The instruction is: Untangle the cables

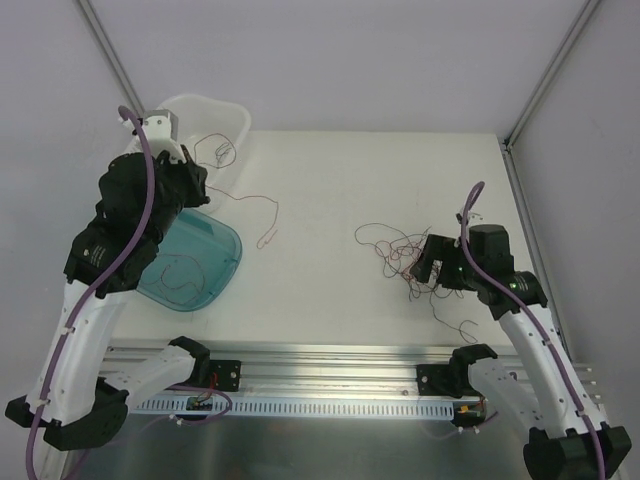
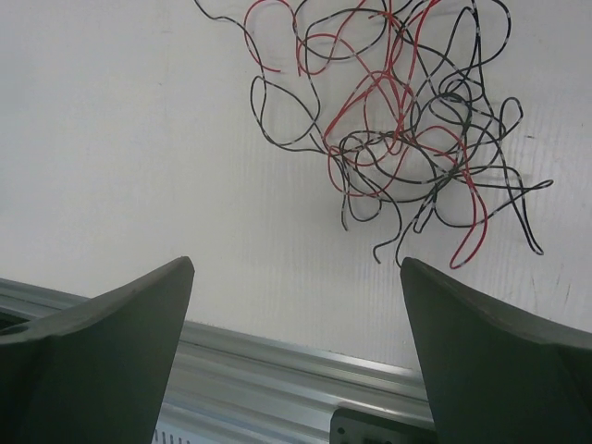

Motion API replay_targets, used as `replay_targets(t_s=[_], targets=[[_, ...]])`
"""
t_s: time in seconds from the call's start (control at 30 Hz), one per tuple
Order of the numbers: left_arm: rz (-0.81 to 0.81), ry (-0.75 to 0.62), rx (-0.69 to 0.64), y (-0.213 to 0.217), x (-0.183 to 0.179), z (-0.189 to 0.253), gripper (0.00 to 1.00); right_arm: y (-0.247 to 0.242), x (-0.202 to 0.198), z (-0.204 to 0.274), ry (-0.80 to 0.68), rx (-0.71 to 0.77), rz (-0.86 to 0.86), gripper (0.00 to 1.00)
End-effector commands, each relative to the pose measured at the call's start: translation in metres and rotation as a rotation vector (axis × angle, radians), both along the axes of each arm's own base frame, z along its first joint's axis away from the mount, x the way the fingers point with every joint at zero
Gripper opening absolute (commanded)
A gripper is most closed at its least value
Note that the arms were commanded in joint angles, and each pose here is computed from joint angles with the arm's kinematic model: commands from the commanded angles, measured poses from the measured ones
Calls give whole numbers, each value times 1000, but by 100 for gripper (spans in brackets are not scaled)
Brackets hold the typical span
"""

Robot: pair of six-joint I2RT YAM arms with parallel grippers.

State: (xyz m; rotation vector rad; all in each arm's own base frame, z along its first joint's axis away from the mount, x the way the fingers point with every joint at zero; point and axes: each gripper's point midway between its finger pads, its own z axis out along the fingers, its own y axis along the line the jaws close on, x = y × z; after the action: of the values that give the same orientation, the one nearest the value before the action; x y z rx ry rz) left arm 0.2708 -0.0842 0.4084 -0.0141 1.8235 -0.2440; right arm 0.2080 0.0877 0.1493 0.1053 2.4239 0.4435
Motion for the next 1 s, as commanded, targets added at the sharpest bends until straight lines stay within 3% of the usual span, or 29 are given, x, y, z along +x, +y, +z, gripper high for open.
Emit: replay_targets(t_s=[0.0, 0.23, 0.37, 0.5, 0.73, 0.83, 0.97], targets=[[185, -61, 116, 46, -6, 22, 0, -6, -12, 18, -45, -28, 17, 100], [357, -28, 250, 89, -13, 26, 0, -13, -32, 24, -61, -51, 30, 100], [492, 47, 328, 124, -11, 5, 0, -11, -35, 26, -79, -36, 34, 100], [577, 209, 345, 159, -1, -58, 0, -10, -35, 22, -70, -29, 40, 100], [653, 412, 206, 190, 13, -163, 0, -5, -36, 20, -65, -7, 49, 99], [678, 476, 164, 196, 17, -201, 8, -5, -36, 18, -59, -6, 49, 100], [700, 560, 126, 200, 16, -236, 34, -5, -34, 12, -33, -15, 53, 100]])
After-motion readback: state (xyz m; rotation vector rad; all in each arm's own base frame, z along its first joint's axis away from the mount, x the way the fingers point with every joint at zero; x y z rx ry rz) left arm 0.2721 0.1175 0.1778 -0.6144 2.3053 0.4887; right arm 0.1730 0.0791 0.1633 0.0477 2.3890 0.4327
